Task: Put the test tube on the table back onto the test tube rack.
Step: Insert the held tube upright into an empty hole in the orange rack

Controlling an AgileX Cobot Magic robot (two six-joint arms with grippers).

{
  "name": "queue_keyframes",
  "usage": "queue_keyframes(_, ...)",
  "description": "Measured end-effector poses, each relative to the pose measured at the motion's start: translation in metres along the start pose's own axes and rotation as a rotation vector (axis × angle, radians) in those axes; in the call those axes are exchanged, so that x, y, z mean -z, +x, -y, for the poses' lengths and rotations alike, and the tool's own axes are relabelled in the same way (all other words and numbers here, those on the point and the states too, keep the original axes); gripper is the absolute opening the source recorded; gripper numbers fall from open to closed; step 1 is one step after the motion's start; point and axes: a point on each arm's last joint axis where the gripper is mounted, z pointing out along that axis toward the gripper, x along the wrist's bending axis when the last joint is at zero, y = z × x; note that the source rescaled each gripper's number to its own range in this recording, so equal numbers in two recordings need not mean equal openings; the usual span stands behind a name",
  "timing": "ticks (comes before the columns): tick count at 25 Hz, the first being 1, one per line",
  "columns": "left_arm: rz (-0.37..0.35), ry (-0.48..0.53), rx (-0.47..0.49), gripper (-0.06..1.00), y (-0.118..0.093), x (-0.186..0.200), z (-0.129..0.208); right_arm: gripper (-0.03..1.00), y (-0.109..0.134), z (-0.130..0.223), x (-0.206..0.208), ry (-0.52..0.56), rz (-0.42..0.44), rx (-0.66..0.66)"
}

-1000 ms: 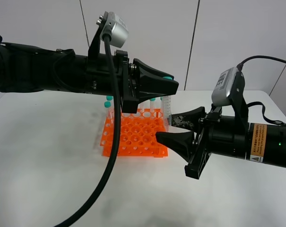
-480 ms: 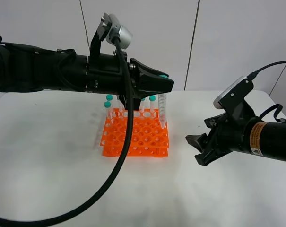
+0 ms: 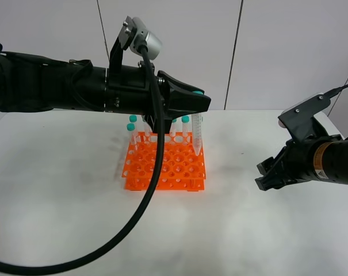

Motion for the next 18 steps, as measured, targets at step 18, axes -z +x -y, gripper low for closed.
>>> queue_keyframes(18, 0.000, 0.000, 0.000, 0.00, 0.000, 0.000, 0.000, 0.80, -0.032, -0.011, 0.014, 0.248, -0.062, -0.326)
